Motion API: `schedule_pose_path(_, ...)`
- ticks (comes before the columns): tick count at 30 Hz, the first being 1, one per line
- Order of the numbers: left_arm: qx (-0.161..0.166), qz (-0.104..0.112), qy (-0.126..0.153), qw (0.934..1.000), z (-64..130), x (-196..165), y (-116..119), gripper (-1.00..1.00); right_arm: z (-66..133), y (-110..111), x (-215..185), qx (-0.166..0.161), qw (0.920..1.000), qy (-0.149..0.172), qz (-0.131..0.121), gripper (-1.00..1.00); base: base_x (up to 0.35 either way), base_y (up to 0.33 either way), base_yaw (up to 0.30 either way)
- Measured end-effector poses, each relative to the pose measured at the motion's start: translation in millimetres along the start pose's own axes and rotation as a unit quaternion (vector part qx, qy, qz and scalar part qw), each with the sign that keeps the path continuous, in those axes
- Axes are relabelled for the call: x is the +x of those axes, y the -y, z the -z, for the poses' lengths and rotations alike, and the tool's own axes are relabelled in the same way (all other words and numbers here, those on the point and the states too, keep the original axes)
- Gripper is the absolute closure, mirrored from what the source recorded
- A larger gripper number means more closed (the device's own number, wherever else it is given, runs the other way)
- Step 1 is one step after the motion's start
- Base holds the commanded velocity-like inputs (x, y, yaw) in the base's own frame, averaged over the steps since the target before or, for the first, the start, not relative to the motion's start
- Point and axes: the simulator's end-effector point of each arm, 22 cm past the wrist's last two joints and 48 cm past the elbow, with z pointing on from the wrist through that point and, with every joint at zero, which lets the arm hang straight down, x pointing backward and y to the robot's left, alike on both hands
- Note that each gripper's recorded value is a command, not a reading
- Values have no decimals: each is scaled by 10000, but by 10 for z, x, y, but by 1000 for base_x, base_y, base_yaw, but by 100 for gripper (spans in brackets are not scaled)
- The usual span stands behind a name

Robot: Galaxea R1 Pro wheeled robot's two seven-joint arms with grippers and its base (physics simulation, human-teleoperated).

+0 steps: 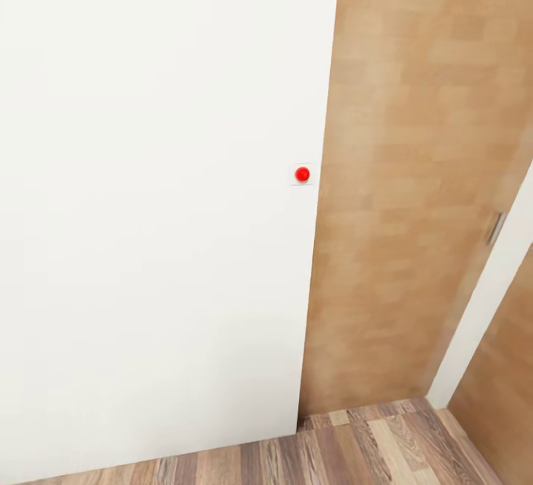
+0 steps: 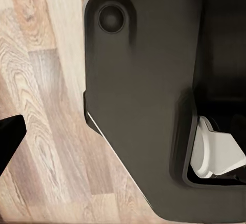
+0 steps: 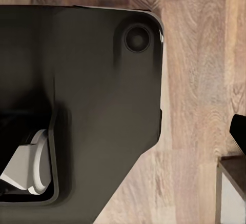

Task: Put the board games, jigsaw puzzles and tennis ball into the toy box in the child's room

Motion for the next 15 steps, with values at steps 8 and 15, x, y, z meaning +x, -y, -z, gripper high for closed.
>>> schedule_pose_path(8, 0, 0, 1, 10000, 0, 0, 0, -100, 0, 0, -1, 0, 10000, 0, -2, -100, 0, 0, 272)
schedule_pose_path(15, 0, 0, 1, 10000, 0, 0, 0, -100, 0, 0, -2, 1, 10000, 4, -3, -100, 0, 0, 272)
